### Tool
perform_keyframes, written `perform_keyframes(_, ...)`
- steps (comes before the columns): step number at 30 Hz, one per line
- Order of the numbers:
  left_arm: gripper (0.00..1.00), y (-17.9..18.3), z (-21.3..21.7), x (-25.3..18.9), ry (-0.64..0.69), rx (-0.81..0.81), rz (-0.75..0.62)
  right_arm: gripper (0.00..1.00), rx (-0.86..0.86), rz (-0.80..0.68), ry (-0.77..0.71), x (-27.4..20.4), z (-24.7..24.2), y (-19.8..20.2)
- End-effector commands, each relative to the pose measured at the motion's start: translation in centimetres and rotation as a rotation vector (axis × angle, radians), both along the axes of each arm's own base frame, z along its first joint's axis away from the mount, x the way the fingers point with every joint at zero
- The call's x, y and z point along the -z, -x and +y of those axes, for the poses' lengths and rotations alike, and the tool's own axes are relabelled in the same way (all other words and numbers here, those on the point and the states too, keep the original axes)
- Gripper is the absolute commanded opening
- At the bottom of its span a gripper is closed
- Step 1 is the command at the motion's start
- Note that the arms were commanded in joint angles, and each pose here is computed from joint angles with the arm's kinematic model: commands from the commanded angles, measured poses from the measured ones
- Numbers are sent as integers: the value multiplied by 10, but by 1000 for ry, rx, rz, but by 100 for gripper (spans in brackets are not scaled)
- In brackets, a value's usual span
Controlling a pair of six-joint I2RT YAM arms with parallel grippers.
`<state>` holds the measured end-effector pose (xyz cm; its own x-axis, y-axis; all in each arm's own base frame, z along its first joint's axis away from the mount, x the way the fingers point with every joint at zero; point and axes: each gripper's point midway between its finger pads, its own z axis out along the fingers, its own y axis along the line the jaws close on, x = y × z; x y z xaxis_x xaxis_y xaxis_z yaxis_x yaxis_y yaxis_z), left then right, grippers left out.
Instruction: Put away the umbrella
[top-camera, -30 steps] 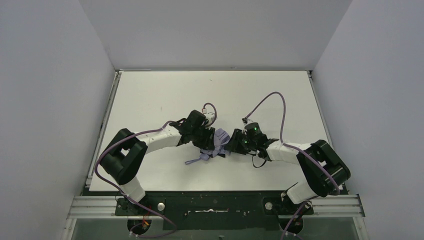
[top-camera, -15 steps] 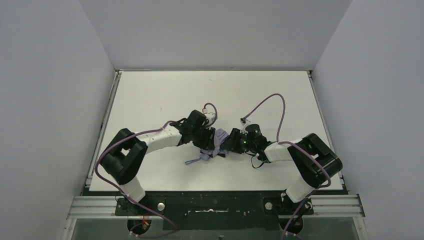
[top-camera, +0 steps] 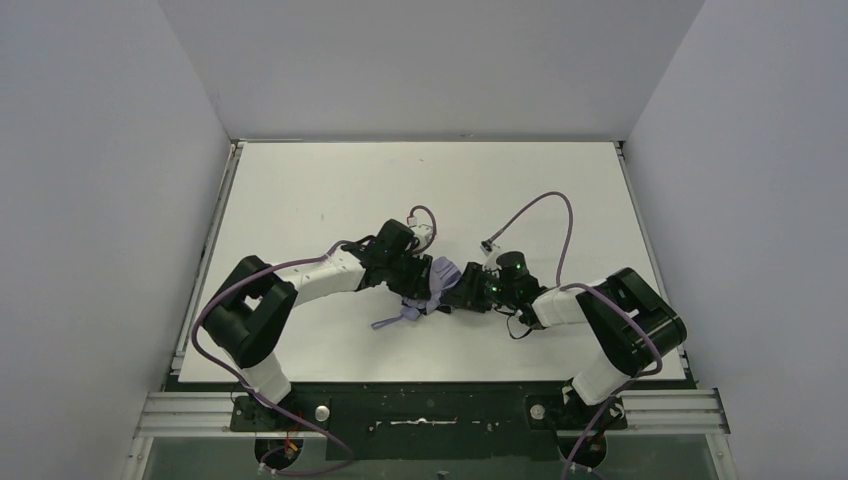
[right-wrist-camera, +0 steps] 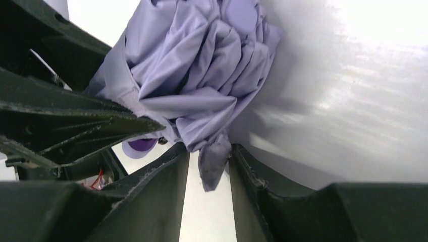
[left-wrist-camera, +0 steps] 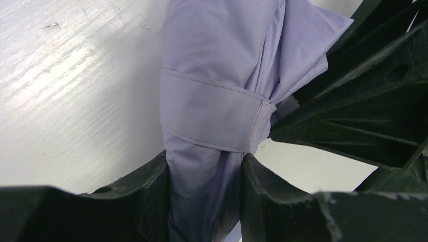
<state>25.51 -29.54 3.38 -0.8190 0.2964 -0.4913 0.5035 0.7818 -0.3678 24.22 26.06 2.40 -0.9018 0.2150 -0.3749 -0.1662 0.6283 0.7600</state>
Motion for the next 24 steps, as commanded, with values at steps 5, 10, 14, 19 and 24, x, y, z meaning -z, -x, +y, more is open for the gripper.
perform_keyframes(5, 0, 11, 4, 20, -63, 30, 49, 38, -40, -34, -32, -14, 3, 7)
perform_keyframes(10, 0, 11, 3, 19, -60, 30, 48, 39, 43, -20, 53, -3, -7, -8)
perform_keyframes(14, 0, 12, 3, 19, -62, 32, 50, 39, 142, -7, 131, 3, -21, -21)
perform_keyframes(19, 0, 14, 4, 20, -67, 35, 48, 39, 176, -9, 141, 0, -23, -28)
perform_keyframes(24, 0, 14, 5, 21, -72, 33, 47, 38, 119, -8, 64, -5, -8, -26)
